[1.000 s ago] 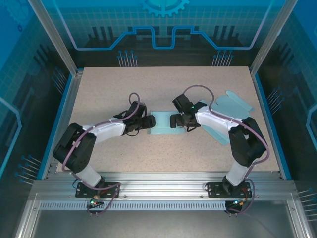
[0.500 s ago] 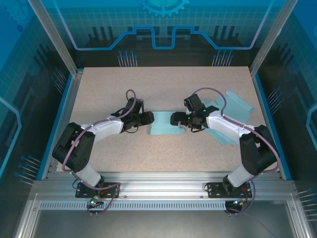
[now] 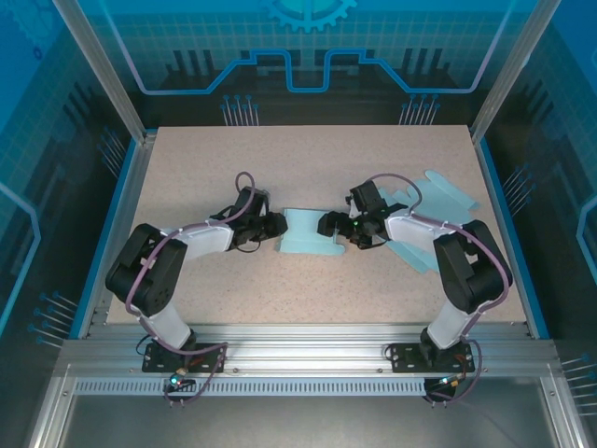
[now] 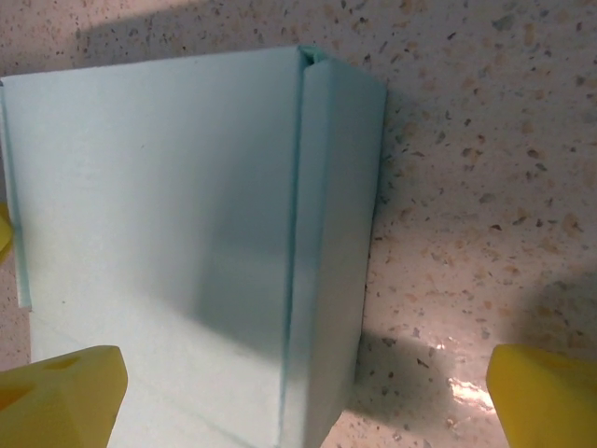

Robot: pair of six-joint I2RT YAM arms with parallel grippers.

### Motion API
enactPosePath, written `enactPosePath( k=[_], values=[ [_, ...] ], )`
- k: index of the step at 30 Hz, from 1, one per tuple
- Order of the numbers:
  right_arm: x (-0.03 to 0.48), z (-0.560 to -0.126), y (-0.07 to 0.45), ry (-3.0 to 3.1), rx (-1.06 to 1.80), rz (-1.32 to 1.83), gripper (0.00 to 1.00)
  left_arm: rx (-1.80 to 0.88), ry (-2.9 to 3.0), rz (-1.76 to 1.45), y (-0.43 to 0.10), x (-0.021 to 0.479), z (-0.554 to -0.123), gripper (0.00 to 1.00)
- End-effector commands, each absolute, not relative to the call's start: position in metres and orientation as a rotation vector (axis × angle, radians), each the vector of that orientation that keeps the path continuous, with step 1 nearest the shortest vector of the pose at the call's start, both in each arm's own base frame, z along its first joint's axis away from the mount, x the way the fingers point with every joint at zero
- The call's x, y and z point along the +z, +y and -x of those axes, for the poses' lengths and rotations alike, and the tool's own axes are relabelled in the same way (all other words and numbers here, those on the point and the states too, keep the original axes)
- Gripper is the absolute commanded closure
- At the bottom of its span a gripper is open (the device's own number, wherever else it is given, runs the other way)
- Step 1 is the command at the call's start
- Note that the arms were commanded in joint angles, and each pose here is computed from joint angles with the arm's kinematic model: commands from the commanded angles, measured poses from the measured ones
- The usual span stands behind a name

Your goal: Fold the paper box

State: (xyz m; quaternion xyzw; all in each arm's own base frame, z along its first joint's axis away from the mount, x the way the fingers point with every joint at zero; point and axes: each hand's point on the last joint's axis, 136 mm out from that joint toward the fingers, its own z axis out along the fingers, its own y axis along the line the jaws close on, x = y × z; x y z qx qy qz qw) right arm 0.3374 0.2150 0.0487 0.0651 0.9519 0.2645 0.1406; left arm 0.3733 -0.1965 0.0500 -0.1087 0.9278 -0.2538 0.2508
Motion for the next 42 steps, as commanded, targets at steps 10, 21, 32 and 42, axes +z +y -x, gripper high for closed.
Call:
enactPosePath(
  k=[10, 21, 32, 42],
  values=[
    [0.027, -0.342, 0.233, 2.756, 0.951, -0.235, 0.00, -0.745, 2.603, 0.408, -0.187, 0.011, -0.355, 0.73],
    [0.043, -0.348, 0.262, 2.653, 1.219, -0.185, 0.03, -0.796, 2.605, 0.471, -0.181, 0.001, -0.354, 0.78],
    [0.070, -0.357, 0.287, 2.500, 1.435, -0.094, 0.11, -0.818, 2.601, 0.476, -0.183, 0.001, -0.354, 0.78],
    [0.073, -0.358, 0.285, 2.476, 1.441, -0.099, 0.21, -0.862, 2.579, 0.477, -0.183, 0.009, -0.356, 0.77]
  ],
)
